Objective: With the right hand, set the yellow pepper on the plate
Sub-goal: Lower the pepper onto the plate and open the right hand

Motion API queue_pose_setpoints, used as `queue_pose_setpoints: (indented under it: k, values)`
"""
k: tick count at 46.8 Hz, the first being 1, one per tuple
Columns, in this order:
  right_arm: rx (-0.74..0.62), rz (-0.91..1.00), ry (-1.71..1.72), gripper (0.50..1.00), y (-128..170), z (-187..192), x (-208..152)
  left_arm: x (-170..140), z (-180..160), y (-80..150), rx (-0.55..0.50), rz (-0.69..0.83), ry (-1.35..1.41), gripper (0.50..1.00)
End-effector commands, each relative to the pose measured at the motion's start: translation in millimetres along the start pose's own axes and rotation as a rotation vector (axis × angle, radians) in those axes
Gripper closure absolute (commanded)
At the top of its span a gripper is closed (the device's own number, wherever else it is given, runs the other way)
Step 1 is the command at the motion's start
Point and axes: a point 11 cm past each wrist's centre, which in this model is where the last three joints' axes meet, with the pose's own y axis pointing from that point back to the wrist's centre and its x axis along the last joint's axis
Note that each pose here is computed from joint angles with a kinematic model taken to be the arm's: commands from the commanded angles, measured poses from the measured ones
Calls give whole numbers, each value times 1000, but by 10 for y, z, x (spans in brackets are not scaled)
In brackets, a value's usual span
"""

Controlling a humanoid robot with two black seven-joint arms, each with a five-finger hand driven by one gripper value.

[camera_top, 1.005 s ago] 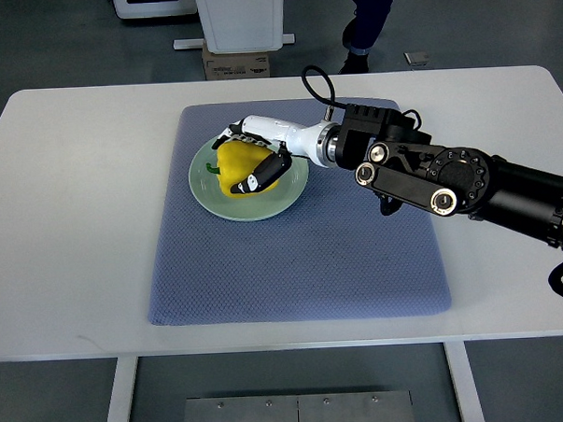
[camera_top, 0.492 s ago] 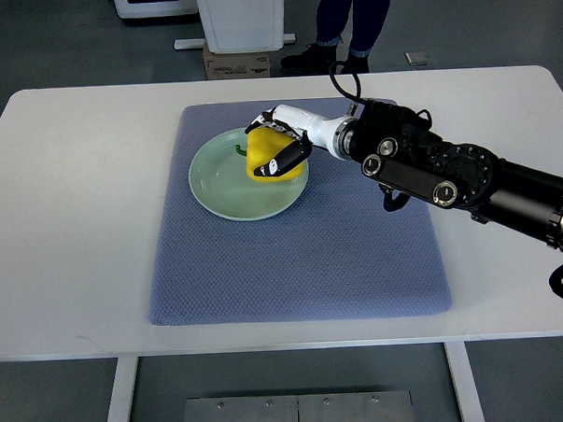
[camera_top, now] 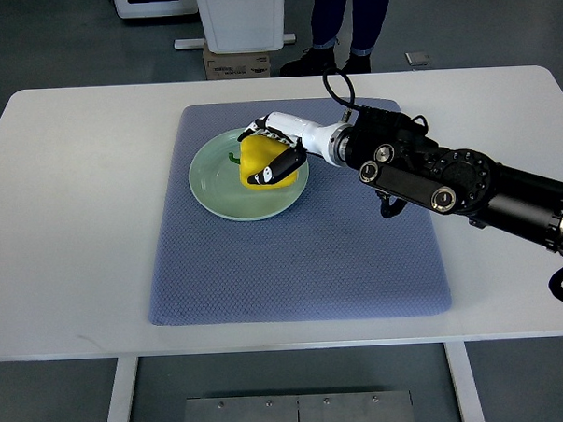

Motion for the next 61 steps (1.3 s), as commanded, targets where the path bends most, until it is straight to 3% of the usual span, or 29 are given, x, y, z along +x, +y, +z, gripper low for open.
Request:
queue_pose_setpoints:
  k: [1, 12, 22, 34, 61]
  values:
    - [5, -5, 0, 1000, 0, -15, -21, 0, 0, 0, 0, 0, 0, 500]
    - [12, -19, 3, 1000, -1, 24, -84, 0, 0, 0, 0, 0, 0, 500]
    - [14, -26, -3, 693, -1, 39, -124, 0, 0, 0, 0, 0, 0, 500]
    - [11, -30, -9, 530, -1, 61, -146, 0, 0, 0, 0, 0, -1, 500]
    - [40, 3, -82, 502, 3, -29, -35, 0, 0, 0, 0, 0, -1, 500]
